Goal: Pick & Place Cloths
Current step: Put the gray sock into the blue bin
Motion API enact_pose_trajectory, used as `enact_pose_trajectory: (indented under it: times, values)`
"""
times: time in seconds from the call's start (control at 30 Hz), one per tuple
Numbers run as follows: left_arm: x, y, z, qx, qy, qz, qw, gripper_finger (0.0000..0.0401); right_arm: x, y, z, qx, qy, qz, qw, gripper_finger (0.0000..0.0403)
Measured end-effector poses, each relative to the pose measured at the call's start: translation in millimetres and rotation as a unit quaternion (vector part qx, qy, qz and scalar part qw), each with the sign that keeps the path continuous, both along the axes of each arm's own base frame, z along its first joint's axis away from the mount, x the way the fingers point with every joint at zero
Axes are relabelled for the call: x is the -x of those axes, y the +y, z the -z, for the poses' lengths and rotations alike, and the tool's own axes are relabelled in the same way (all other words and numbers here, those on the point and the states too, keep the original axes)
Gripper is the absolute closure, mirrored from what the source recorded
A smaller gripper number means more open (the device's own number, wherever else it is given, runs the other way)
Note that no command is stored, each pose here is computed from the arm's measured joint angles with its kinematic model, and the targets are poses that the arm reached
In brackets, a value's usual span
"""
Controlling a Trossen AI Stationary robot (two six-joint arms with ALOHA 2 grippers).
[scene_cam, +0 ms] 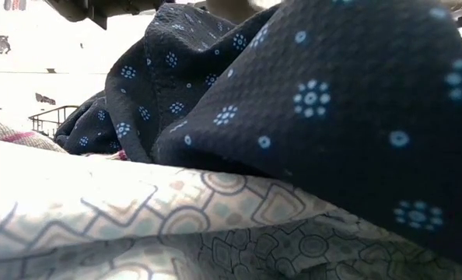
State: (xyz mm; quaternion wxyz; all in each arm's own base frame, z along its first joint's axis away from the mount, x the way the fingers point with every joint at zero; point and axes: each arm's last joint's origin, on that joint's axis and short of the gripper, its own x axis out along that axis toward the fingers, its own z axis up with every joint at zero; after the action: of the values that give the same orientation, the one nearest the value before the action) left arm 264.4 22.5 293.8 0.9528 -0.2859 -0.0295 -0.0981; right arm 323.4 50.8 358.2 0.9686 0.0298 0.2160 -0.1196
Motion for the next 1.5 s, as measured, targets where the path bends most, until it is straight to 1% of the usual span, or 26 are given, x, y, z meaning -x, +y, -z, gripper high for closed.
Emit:
enact_pose_trajectory:
  times: [0.1, 0.23, 0.4, 0.5, 0.63, 0.73, 0.8, 0.87, 0.93, 1.03, 1.07, 1.2, 1.33, 1.4, 1.43, 1.5]
  values:
    - [-0.9, 0.0, 3.4, 0.001, 0.019, 0.000, 1.000, 0.0100, -11.1, 1.3, 8.1, 0.007, -0.003, -0.004, 1.000, 0.0403]
    - [-1.2, 0.0, 10.4, 0.005, 0.058, 0.000, 0.998, 0.0100, -16.6, 2.3, 11.5, 0.013, -0.005, -0.007, 1.000, 0.0403]
    - [-3.8, 0.4, 17.3, 0.006, 0.080, -0.001, 0.997, 0.0100, -17.1, 0.9, 11.2, 0.013, -0.007, -0.006, 1.000, 0.0403]
    - [-8.3, 1.0, 20.4, -0.003, 0.082, -0.002, 0.997, 0.0100, -17.5, 0.6, 10.7, 0.012, -0.010, -0.007, 1.000, 0.0403]
    - [-16.3, -1.0, 33.6, 0.000, 0.109, 0.002, 0.994, 0.0100, -18.3, 0.8, 9.1, 0.015, -0.018, -0.013, 1.000, 0.0403]
    - [-19.4, -1.5, 38.8, 0.001, 0.117, 0.004, 0.993, 0.0111, -18.3, 1.3, 9.1, 0.013, -0.018, -0.018, 1.000, 0.0403]
    - [-19.8, -1.5, 39.8, 0.006, 0.121, 0.004, 0.993, 0.0135, -18.3, 1.3, 9.1, 0.012, -0.018, -0.018, 1.000, 0.0403]
    - [-19.4, -1.5, 38.8, 0.014, 0.120, 0.003, 0.993, 0.0178, -18.3, 1.3, 9.1, 0.013, -0.018, -0.018, 1.000, 0.0403]
    - [-18.2, -1.4, 36.8, 0.015, 0.117, 0.000, 0.993, 0.0240, -18.5, 1.3, 8.7, 0.012, -0.020, -0.018, 1.000, 0.0403]
    - [-16.3, -1.2, 33.0, 0.016, 0.109, -0.007, 0.994, 0.0354, -19.9, 1.5, 5.3, 0.010, -0.039, -0.018, 0.999, 0.0400]
    - [-15.4, -1.3, 31.4, 0.023, 0.107, -0.007, 0.994, 0.0377, -19.8, 1.4, 4.0, 0.010, -0.044, -0.018, 0.999, 0.0397]
    - [-5.3, -4.7, 15.4, 0.043, 0.080, -0.007, 0.996, 0.0397, -17.8, 1.2, -5.0, 0.018, -0.051, -0.022, 0.998, 0.0377]
    - [18.0, -16.1, -10.2, 0.048, 0.044, 0.019, 0.998, 0.0400, -9.9, 0.2, -35.1, 0.031, -0.073, -0.028, 0.996, 0.0356]
    - [34.1, -22.5, -20.9, 0.064, 0.045, 0.038, 0.996, 0.0400, -3.3, 1.0, -50.8, 0.045, -0.076, -0.037, 0.995, 0.0349]
    - [42.9, -25.5, -24.7, 0.075, 0.053, 0.049, 0.995, 0.0401, -0.2, 1.7, -57.1, 0.053, -0.073, -0.042, 0.995, 0.0347]
    - [61.4, -32.5, -30.1, 0.105, 0.077, 0.077, 0.989, 0.0401, 4.4, 2.7, -73.2, 0.064, -0.090, -0.049, 0.993, 0.0345]
